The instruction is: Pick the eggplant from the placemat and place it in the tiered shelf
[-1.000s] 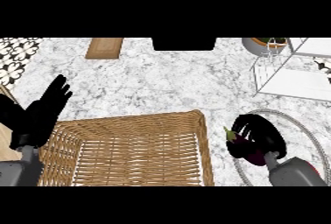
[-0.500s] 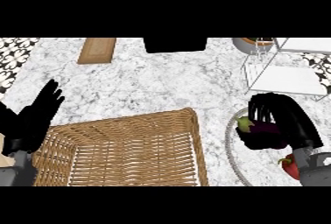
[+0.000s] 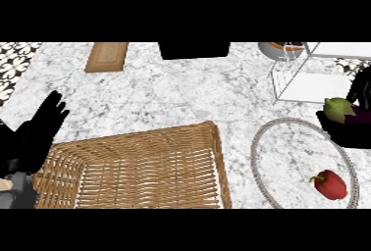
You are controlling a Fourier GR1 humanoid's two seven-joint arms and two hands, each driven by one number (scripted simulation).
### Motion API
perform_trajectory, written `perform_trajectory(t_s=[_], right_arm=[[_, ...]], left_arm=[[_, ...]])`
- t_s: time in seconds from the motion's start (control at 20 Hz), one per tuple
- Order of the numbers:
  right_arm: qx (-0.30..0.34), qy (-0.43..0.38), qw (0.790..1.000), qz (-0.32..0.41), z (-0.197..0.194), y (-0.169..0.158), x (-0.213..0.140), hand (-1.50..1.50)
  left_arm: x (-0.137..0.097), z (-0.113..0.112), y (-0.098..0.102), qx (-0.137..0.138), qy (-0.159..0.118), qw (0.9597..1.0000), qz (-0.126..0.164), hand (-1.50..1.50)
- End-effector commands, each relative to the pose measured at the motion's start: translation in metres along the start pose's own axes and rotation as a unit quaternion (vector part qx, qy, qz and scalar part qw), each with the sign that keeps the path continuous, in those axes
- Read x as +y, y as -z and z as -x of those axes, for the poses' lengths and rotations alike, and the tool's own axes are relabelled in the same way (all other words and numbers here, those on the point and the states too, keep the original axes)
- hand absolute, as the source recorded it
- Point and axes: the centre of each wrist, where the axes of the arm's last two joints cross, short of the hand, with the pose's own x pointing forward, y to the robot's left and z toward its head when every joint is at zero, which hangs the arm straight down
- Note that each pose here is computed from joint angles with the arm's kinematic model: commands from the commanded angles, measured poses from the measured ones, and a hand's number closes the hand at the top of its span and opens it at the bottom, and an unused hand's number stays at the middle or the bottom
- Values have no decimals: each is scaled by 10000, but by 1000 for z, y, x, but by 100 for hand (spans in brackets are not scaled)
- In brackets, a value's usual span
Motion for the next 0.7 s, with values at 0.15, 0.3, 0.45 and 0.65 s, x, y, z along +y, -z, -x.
perform_trajectory(t_s=[0.15, 0.3, 0.45, 0.65], right_arm=[[338, 164, 9974, 622, -10, 9, -69, 150], [468, 116, 9964, 692, -14, 19, -95, 150], [605, 313, 9923, 1035, -13, 26, -128, 150], [689, 362, 9903, 1151, -18, 37, -161, 150]], left_arm=[[-13, 64, -9, 1147, -121, 9932, 162, 0], [-24, 58, -8, 1080, -142, 9938, 241, 0], [-17, 64, -6, 1169, -173, 9926, 267, 0], [-7, 52, 1, 1107, -86, 9934, 297, 0]])
